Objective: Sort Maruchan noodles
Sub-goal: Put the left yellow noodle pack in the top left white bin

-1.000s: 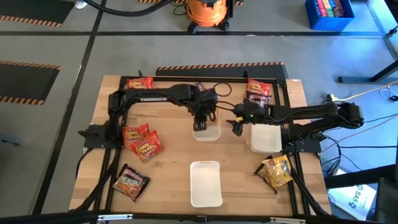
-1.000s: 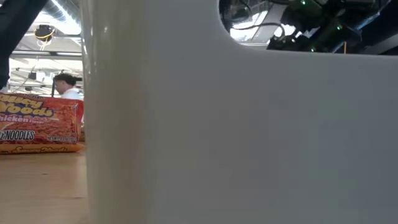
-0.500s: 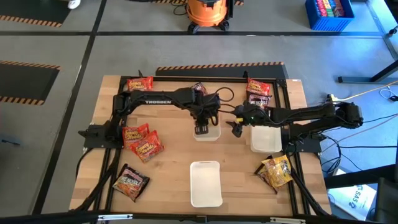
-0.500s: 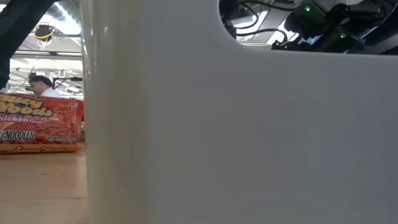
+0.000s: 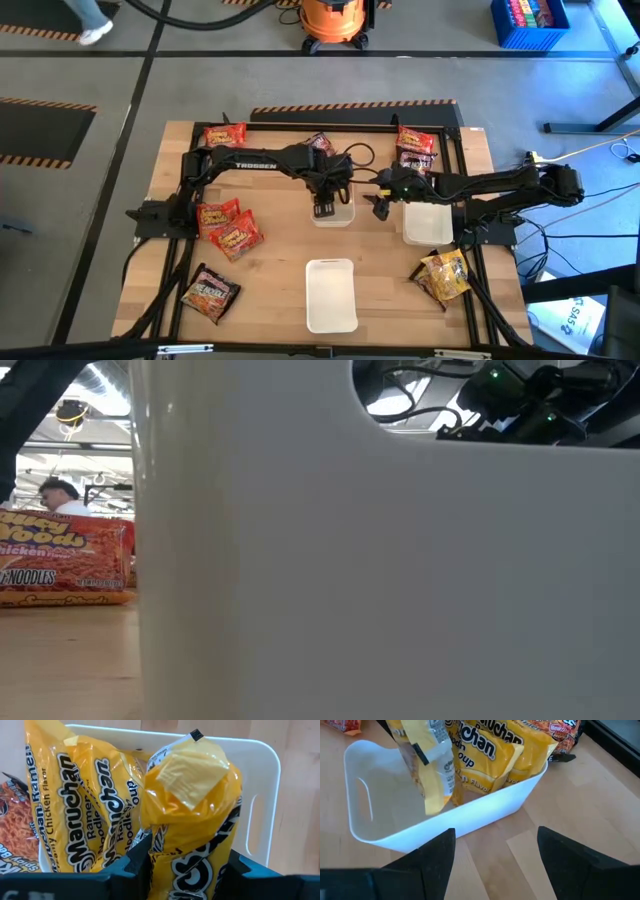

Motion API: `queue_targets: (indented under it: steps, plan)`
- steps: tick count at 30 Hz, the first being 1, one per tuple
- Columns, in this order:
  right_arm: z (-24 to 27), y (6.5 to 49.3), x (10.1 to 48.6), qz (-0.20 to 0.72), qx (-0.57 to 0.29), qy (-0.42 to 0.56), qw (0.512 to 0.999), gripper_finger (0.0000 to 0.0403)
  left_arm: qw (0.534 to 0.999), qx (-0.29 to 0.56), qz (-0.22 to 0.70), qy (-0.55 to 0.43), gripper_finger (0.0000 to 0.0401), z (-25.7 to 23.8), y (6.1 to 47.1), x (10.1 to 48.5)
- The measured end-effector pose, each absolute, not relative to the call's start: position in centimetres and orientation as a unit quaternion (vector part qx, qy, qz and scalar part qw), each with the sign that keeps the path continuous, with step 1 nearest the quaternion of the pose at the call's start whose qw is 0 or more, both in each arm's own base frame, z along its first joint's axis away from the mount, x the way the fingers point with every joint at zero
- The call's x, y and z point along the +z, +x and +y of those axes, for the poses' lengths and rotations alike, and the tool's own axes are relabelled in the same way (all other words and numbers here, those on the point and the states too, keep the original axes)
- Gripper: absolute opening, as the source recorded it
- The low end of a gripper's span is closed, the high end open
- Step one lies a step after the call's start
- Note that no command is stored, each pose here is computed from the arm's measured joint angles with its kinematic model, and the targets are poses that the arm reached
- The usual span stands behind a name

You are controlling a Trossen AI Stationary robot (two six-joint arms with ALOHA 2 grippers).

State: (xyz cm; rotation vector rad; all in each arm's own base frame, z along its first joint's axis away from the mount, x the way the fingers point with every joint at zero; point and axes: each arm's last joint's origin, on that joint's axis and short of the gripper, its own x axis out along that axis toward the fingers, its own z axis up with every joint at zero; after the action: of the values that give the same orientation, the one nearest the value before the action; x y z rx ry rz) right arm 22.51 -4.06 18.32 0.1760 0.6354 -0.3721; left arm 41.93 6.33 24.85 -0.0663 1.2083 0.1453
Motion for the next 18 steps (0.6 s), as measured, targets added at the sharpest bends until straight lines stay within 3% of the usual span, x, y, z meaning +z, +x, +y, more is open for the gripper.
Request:
queue_targets:
  steps: [11,18]
  plan:
    - [-4.0,23.4,17.2,0.318,-0.157,0.096,0.930,0.0262,0.815,0.064,0.575,-0.035,0.0135,6.5,42.6,23.3]
    - [-4.1,24.1,16.2,0.325,-0.152,0.106,0.927,0.0262,0.787,0.068,0.612,-0.044,0.0135,6.6,42.6,21.4]
